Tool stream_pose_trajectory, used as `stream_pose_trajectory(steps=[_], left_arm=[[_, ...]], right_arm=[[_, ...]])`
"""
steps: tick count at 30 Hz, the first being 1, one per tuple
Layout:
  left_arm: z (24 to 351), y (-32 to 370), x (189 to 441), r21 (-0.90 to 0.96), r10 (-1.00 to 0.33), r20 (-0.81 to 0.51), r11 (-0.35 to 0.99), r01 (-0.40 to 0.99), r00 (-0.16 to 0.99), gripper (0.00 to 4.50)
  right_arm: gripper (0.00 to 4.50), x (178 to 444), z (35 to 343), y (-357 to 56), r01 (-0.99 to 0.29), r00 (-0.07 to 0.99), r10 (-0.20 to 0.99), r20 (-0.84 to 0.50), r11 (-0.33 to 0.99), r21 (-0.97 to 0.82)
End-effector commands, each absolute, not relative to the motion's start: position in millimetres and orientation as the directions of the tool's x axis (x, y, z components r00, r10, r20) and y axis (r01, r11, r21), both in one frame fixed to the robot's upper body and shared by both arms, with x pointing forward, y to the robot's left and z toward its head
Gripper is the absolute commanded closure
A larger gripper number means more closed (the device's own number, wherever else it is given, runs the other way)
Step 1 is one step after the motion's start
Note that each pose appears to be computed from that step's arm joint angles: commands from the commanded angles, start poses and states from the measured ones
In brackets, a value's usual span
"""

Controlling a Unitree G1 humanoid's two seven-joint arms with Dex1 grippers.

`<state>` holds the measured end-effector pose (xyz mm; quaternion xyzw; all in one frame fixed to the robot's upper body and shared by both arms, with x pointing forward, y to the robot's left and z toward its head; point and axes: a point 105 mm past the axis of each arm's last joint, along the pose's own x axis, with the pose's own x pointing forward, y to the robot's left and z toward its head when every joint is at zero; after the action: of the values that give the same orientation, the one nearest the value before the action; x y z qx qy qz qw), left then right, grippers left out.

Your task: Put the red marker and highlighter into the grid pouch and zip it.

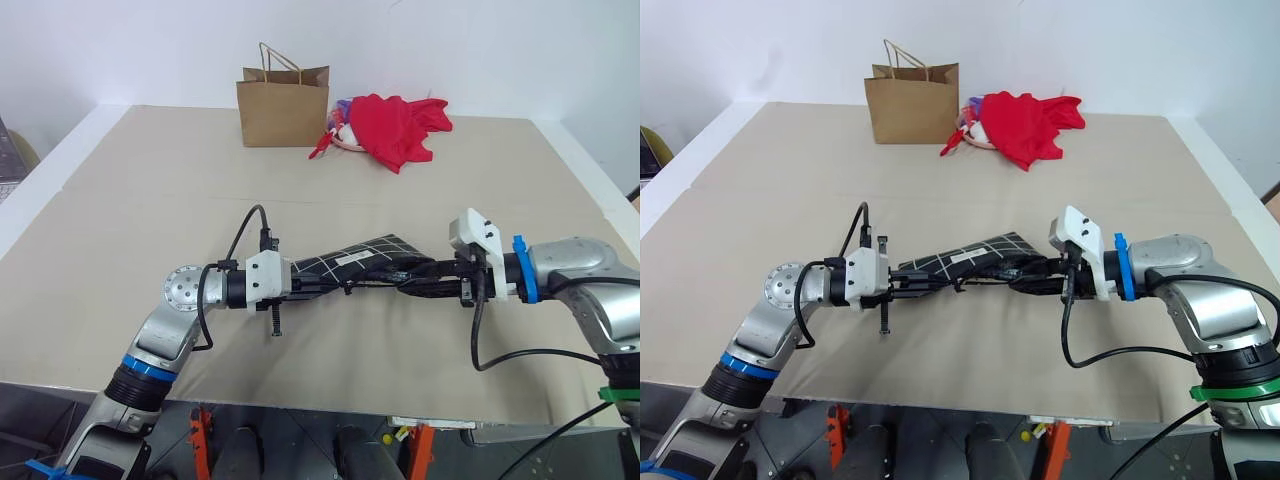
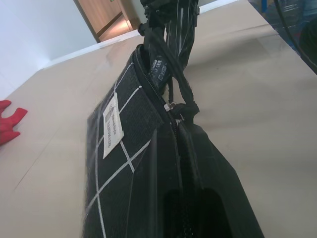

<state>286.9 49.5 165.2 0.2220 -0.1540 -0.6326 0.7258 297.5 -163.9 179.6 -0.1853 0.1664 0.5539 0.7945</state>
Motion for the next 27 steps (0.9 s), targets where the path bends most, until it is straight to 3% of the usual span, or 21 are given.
stream_pose_trajectory(steps=[1,3,5,6,9,12,16,20,27], left_arm=[[176.3,45.9,281.3,0.54,-0.992,-0.015,0.099,0.836,0.127,4.5],[176.3,45.3,281.4,0.54,-0.992,-0.014,0.098,0.836,0.125,4.5],[176.5,44.8,281.4,0.54,-0.992,-0.013,0.099,0.836,0.125,4.5],[176.5,44.8,281.4,0.539,-0.992,-0.012,0.099,0.836,0.125,4.5],[176.1,45.3,281.6,0.535,-0.992,-0.012,0.102,0.839,0.129,4.5],[175.5,46.4,282.2,0.533,-0.991,-0.012,0.108,0.839,0.134,4.5],[175.3,49.1,284.8,0.535,-0.989,-0.015,0.115,0.837,0.146,4.5],[175.3,51.5,286.7,0.539,-0.988,-0.022,0.116,0.835,0.151,4.5],[175.0,51.5,286.0,0.546,-0.989,-0.034,0.102,0.832,0.144,4.5]], right_arm=[[3.86,299.3,192.8,-156.2,-0.941,0.34,0.828,-0.446,0.305,-0.15],[3.86,298.2,191.2,-154.4,-0.945,0.326,0.831,-0.452,0.307,-0.117],[2.82,297.3,191.9,-152.1,-0.946,0.322,0.835,-0.446,0.3,-0.119],[2.74,296.3,192.0,-151.1,-0.948,0.317,0.837,-0.446,0.291,-0.128],[1.66,291.2,193.9,-148.4,-0.954,0.298,0.849,-0.436,0.251,-0.163],[0.2,269.4,192.9,-143.4,-0.977,0.197,0.884,-0.425,0.137,-0.166],[0.08,241.5,189.1,-138.5,-0.988,0.079,0.913,-0.401,0.019,-0.153],[0.08,228.0,186.6,-136.4,-0.977,0.03,0.919,-0.394,-0.056,-0.206],[0.08,256.8,206.6,-129.9,-0.94,0.212,0.952,-0.218,0.138,-0.311]])
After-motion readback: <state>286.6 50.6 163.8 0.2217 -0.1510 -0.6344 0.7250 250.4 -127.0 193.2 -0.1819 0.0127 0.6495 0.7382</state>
